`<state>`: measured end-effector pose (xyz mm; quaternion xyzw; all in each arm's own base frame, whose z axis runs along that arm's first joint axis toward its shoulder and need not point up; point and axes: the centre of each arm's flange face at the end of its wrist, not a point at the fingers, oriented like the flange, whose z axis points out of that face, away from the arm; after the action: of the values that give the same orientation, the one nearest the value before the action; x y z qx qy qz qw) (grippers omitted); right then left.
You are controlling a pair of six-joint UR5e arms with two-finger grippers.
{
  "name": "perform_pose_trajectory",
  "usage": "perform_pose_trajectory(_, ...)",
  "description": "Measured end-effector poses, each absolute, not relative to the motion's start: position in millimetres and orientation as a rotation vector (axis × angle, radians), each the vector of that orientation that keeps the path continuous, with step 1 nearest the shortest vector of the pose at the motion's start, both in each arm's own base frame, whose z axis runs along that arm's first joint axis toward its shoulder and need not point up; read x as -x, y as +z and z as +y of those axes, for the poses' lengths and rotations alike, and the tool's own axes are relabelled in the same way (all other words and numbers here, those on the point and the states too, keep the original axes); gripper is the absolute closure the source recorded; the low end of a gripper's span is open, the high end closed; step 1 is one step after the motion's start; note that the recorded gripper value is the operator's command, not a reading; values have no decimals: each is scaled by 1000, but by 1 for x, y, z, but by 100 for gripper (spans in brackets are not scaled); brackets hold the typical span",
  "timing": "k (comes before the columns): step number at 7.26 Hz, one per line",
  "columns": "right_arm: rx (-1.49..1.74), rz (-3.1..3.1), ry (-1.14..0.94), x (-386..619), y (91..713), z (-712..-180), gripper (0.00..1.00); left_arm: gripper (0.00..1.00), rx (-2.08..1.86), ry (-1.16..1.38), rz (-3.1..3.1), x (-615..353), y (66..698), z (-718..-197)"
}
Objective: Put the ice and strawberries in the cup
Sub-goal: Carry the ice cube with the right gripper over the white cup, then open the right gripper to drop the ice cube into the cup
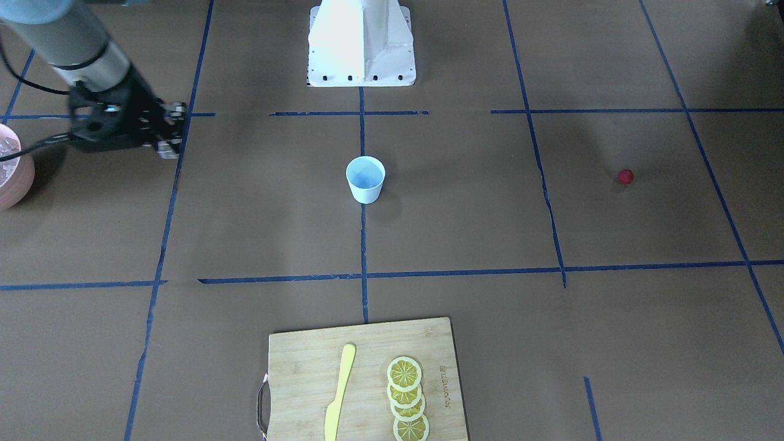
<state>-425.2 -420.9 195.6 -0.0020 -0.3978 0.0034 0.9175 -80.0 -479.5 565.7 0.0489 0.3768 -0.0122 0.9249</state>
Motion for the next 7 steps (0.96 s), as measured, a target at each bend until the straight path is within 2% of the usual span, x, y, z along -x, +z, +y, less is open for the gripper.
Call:
perform_pose_trajectory(3,9,-812,55,545,136,-414,100,0,-99,-20,772,78,566,-480)
perform_pose_trajectory(5,18,-800,56,580,128,-411,99,0,-98,-18,770,77,567,-480)
perform_pose_trajectory(6,21,-795,54,585,129,-409,82,0,-98,-17,770,77,567,-480)
perform_pose_trajectory(7,24,-792,52,588,130,-407,34,0,-97,-17,770,76,568,-480)
